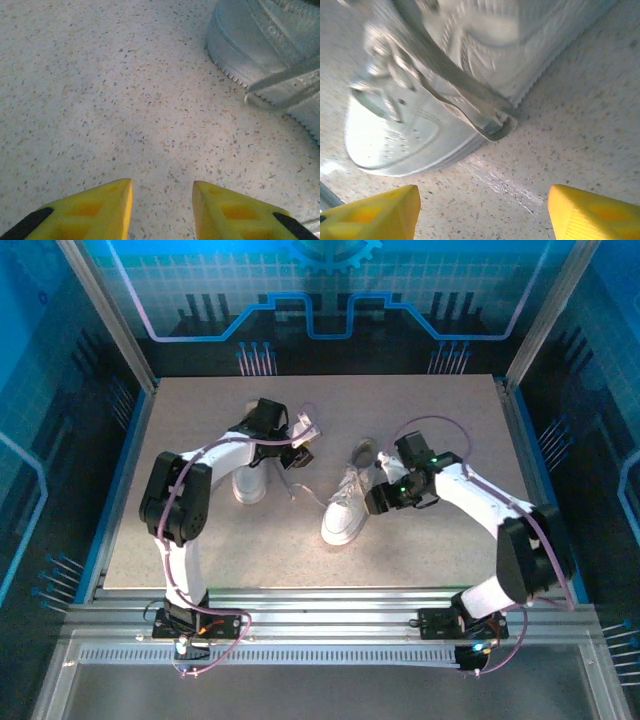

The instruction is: Tie the shoes

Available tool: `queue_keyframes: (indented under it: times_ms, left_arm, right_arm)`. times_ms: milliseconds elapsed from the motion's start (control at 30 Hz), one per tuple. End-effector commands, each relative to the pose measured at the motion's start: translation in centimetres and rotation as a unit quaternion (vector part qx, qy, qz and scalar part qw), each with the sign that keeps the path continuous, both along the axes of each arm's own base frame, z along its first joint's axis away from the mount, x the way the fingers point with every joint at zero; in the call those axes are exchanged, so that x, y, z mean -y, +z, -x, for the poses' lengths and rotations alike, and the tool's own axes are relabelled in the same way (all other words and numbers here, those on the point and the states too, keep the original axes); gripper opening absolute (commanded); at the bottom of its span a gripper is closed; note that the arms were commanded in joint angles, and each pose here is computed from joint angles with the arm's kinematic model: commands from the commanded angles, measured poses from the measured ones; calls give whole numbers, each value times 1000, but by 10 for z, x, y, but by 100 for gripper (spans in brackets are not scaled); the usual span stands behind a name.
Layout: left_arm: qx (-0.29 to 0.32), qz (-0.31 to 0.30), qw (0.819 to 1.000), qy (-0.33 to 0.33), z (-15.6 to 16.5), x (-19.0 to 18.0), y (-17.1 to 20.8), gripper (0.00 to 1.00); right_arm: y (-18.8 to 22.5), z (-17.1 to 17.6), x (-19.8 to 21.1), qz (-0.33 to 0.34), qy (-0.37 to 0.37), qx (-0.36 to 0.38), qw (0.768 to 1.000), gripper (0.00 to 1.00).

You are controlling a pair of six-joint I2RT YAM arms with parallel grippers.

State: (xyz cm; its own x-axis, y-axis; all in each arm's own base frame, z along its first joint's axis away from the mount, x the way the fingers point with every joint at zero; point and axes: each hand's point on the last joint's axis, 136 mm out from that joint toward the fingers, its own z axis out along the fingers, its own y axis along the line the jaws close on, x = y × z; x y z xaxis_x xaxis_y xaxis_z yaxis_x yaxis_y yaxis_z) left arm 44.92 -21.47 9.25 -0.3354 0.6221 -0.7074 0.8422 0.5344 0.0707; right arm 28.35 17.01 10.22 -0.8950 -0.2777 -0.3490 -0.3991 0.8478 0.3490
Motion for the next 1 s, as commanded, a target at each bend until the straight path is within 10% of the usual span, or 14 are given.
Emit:
queue_keyframes:
  times_ms: [0,400,667,967]
  left_arm:
    - [9,45,999,28,8,1,39,34]
    - [-104,-23,994,23,124,36,-14,31]
    - [-129,-30,991,-1,128,48,-19,30]
    - [-173,2,985,13,138,75,-27,31]
  right_arm:
    - [42,-7,3,-41,3,51,998,67]
    - [23,-47,-20,35,57,144,987,56]
    - [2,-58,-43,59,136,154,977,54]
    - [6,-60,-29,70,137,164,974,22]
